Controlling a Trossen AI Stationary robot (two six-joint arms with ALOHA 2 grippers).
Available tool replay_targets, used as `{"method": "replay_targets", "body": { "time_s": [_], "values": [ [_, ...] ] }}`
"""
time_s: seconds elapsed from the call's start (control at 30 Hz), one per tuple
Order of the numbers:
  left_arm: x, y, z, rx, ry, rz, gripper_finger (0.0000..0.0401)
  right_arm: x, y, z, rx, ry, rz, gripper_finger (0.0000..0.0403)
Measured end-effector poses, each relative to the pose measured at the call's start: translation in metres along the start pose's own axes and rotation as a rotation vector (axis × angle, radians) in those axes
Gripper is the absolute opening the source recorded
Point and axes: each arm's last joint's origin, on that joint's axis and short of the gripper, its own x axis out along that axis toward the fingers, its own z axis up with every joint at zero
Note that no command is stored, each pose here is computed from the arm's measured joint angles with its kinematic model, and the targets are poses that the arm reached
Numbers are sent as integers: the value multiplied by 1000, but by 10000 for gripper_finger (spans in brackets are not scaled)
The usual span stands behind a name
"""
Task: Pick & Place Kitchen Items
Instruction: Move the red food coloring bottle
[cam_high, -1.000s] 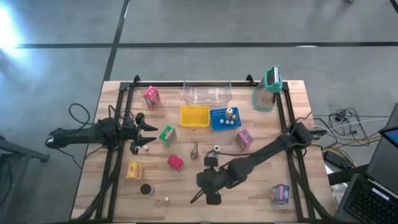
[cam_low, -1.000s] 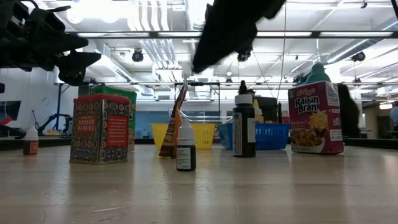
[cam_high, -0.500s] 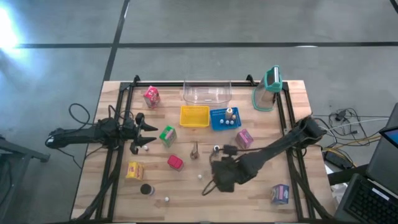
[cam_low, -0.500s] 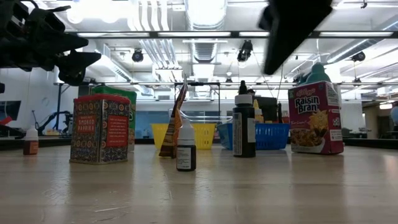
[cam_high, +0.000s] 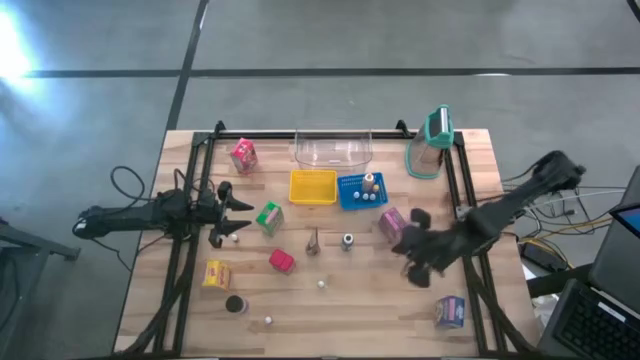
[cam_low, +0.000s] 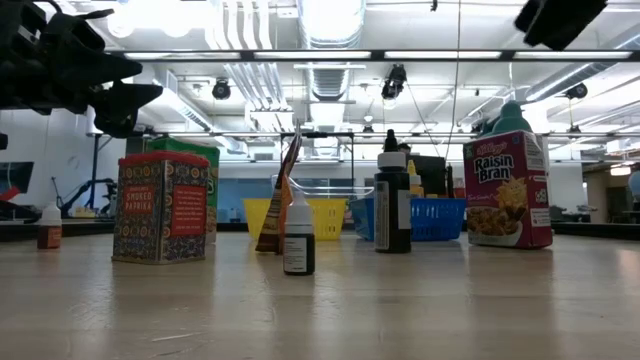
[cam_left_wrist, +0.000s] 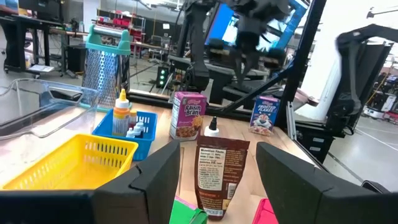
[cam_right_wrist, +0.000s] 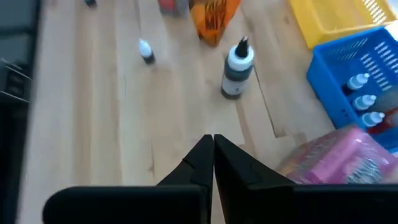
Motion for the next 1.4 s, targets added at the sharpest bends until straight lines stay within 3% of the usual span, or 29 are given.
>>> {"method": "replay_targets", "body": {
  "time_s": [0.13, 0.4, 0.53, 0.67, 1.07, 1.4],
  "values": [
    [0, 0, 0, 0, 0, 0, 218, -38, -29, -9, 32, -119, 55, 8],
    [0, 0, 0, 0, 0, 0, 218, -92, -79, -36, -87, -321, 152, 8],
    [0, 0, 0, 0, -2, -1, 218, -102, -99, -53, -194, -433, 96, 8],
    [0, 0, 0, 1, -5, 1, 218, -110, -119, -69, -152, -500, 14, 8],
    [0, 1, 3, 36, -39, 60, 218, -134, -154, -98, -24, -660, 97, 8],
    [0, 2, 2, -18, -35, 73, 218, -136, -156, -101, -89, -662, 108, 8]
  ]
}}
